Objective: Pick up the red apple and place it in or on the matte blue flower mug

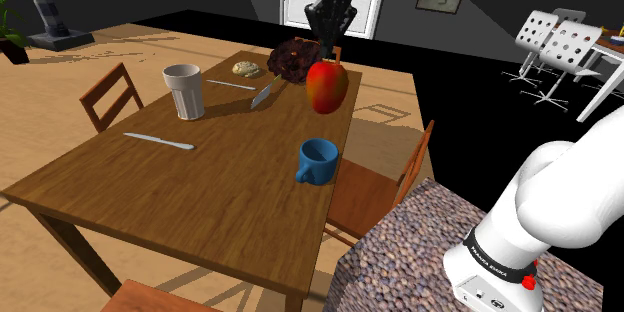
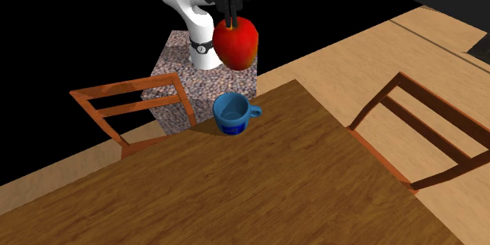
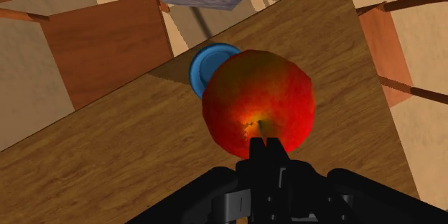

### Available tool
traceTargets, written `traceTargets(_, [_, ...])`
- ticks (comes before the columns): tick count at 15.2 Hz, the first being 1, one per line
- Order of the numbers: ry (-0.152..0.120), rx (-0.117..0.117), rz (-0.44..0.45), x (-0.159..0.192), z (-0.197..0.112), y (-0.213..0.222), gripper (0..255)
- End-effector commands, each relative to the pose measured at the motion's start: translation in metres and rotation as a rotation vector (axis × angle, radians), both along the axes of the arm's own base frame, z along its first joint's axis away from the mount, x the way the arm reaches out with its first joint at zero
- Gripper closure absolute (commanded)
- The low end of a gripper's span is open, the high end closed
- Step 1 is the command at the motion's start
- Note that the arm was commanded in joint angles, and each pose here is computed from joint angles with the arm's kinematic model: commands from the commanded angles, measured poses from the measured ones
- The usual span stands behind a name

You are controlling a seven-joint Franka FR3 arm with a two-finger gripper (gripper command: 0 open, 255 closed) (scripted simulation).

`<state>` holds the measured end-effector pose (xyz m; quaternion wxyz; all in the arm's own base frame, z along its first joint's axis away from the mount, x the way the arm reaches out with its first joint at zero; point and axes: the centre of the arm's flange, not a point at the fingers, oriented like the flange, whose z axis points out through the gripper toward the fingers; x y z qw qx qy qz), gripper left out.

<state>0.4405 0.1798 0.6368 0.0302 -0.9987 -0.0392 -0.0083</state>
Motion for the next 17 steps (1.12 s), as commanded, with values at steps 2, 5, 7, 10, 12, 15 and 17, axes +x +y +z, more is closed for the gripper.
traceTargets(2, [0.001,0.000,0.000,-0.003,-0.013,-0.002,255])
traceTargets(5, [0.001,0.000,0.000,-0.003,-0.029,-0.002,255])
traceTargets(7, [0.001,0.000,0.000,-0.003,-0.039,-0.002,255])
traceTargets(10, [0.001,0.000,0.000,-0.003,-0.055,-0.002,255])
traceTargets(12, [0.001,0.000,0.000,-0.003,-0.065,-0.002,255])
traceTargets(15, [0.001,0.000,0.000,-0.003,-0.081,-0.002,255])
traceTargets(17, [0.001,0.000,0.000,-0.003,-0.092,-0.002,255])
